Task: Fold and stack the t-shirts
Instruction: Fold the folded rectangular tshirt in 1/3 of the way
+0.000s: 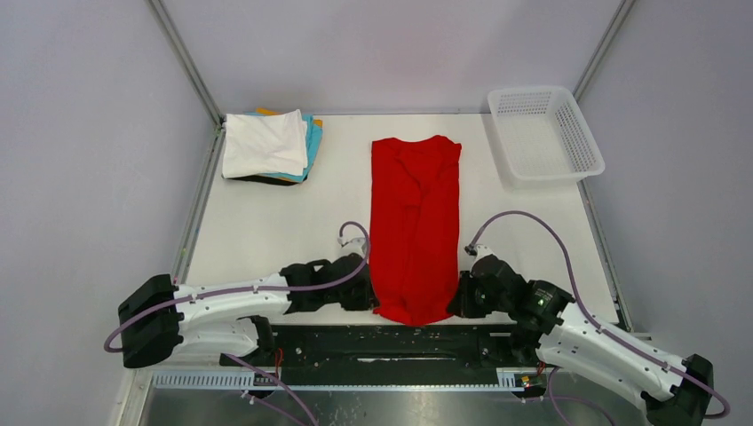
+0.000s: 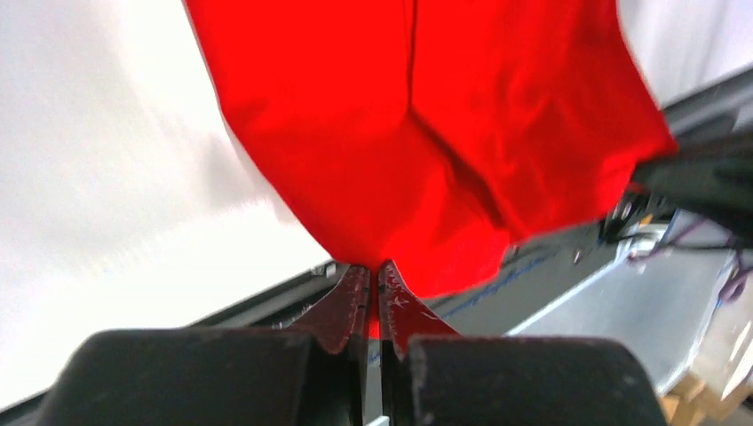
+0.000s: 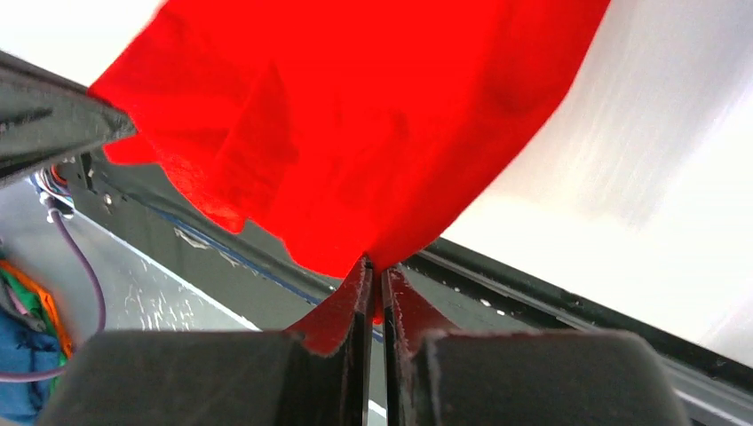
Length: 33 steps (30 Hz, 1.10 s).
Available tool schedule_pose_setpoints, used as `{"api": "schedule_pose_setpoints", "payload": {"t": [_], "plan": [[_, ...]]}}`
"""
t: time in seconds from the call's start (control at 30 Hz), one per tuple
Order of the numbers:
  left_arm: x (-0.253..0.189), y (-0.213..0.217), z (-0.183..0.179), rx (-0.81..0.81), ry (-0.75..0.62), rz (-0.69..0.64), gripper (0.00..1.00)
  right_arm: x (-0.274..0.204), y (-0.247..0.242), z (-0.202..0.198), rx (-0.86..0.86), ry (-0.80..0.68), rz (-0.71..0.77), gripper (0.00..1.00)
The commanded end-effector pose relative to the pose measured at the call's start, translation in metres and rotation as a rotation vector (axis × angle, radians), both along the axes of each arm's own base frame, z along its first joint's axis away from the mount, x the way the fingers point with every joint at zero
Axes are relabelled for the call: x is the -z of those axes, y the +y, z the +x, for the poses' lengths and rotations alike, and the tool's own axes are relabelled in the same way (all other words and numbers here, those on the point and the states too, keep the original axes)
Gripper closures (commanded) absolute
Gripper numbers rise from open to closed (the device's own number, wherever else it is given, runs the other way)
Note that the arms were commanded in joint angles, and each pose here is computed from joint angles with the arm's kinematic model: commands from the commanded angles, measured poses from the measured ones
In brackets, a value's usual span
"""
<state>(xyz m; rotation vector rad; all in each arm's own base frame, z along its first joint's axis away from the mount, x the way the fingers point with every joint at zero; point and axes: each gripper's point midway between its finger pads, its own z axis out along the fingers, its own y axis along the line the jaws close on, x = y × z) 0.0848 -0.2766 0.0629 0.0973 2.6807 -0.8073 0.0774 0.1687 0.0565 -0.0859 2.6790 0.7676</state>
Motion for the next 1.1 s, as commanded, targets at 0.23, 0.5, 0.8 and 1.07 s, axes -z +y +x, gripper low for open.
{"api": "schedule_pose_setpoints", "payload": {"t": [0.23, 0.5, 0.8, 1.07], "plan": [[-0.069, -0.012, 0.127, -0.155, -0.174, -0.074, 1.0, -0.062, 0.008, 0.094, 0.047, -0.276, -0.088, 1.0], [-0.066, -0.018, 0.197, -0.15, -0.174, 0.002, 0.98, -0.074, 0.01, 0.169, 0.123, -0.316, -0.113, 1.0], [-0.048, -0.017, 0.255, -0.194, -0.125, 0.011, 0.98, -0.061, 0.005, 0.225, 0.176, -0.248, -0.103, 1.0], [-0.033, -0.008, 0.289, -0.241, -0.105, 0.02, 0.95, -0.044, -0.004, 0.257, 0.219, -0.201, -0.107, 0.97]]}}
